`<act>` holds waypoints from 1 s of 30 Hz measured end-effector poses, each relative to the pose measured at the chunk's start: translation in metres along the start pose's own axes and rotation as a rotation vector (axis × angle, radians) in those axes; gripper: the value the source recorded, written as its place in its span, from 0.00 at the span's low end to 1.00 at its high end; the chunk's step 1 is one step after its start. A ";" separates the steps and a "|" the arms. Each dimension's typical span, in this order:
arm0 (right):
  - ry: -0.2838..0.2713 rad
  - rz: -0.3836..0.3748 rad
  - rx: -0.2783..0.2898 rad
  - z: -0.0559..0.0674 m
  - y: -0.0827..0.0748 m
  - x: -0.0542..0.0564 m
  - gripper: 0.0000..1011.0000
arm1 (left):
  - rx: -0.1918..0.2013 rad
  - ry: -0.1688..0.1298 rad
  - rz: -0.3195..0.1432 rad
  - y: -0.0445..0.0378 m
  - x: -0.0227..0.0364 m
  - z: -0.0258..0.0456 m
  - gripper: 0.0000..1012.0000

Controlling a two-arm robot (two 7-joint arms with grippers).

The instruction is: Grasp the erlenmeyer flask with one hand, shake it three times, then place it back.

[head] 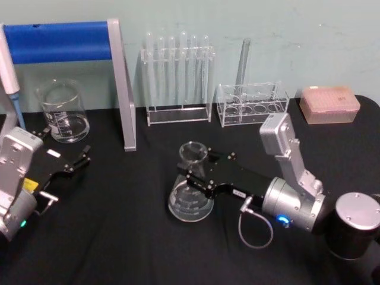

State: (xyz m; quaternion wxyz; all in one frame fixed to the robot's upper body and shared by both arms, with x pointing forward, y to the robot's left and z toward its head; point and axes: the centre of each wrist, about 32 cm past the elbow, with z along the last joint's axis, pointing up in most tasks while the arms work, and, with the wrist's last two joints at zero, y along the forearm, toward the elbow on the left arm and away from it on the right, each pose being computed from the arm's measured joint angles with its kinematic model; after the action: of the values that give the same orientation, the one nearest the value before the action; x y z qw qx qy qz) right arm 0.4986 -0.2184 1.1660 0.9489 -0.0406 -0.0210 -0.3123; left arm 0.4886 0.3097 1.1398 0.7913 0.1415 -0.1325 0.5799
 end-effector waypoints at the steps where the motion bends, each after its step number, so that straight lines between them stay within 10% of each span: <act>1: -0.004 -0.005 -0.001 0.002 -0.001 0.000 0.44 | 0.000 0.000 0.000 0.0000 0.0000 0.0000 0.99; 13: -0.048 -0.142 -0.015 0.039 -0.016 0.001 0.44 | 0.000 0.000 0.000 0.0000 0.0000 0.0000 0.99; 30: -0.089 -0.262 0.012 0.053 -0.022 -0.005 0.44 | 0.000 0.000 0.000 0.0000 0.0000 0.0000 0.99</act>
State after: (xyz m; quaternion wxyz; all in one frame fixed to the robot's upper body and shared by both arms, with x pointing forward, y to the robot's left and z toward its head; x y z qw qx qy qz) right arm 0.4812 -0.2283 1.2195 0.8982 -0.0457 -0.0703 -0.4315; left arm 0.4886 0.3097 1.1398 0.7913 0.1415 -0.1325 0.5799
